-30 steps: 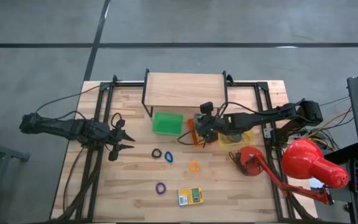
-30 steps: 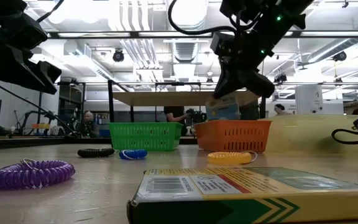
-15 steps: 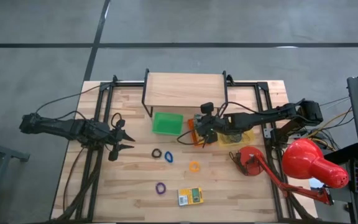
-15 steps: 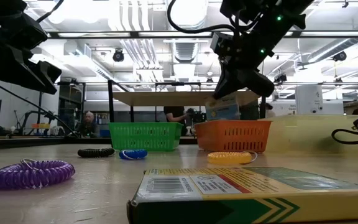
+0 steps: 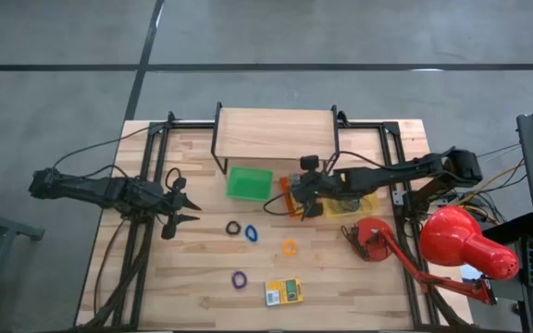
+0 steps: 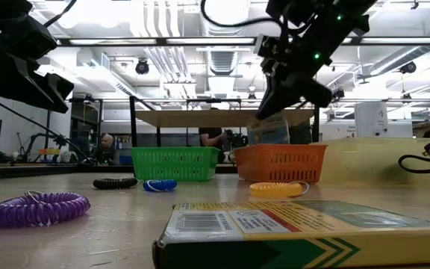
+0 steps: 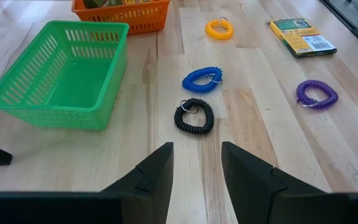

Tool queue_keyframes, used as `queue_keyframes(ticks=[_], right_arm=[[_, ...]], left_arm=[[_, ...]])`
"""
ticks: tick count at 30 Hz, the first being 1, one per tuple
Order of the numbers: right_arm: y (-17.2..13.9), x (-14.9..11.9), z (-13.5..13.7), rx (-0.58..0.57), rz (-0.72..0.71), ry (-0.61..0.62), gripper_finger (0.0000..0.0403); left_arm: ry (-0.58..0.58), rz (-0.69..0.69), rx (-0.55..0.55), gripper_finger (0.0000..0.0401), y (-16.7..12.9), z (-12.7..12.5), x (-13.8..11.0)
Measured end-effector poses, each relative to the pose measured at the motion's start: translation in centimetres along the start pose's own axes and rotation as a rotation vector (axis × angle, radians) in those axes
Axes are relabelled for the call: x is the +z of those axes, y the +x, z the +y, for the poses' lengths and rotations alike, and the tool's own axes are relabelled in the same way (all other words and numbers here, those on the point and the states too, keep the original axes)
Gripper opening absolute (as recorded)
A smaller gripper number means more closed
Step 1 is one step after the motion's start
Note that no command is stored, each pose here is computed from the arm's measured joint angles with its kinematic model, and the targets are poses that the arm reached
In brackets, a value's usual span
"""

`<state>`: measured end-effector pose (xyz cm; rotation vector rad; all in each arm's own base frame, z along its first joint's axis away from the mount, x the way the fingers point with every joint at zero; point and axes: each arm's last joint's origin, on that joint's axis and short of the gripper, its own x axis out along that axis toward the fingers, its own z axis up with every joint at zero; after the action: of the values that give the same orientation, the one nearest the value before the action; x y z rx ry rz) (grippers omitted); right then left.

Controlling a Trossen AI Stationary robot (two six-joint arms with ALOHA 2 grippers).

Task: Pick & Place Office Desk Supplies
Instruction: Put the top large crayon box into the orange bin

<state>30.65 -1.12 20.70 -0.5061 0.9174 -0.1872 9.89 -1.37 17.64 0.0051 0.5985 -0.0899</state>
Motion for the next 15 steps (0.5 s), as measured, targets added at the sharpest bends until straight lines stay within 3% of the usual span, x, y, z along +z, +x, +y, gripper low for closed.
queue_keyframes(ticks=[6, 15], right_arm=[[-0.78, 0.05, 0.01, 0.102, -0.045, 0.007, 0.0009], [-0.89, -0.66, 0.48, 0.208, 0.016, 0.135, 0.0009]], left_arm=[[0.000, 0.000, 0.000, 0.0142, 0.00, 0.00, 0.00], [0.000, 0.000, 0.000, 0.0142, 0.00, 0.00, 0.00]])
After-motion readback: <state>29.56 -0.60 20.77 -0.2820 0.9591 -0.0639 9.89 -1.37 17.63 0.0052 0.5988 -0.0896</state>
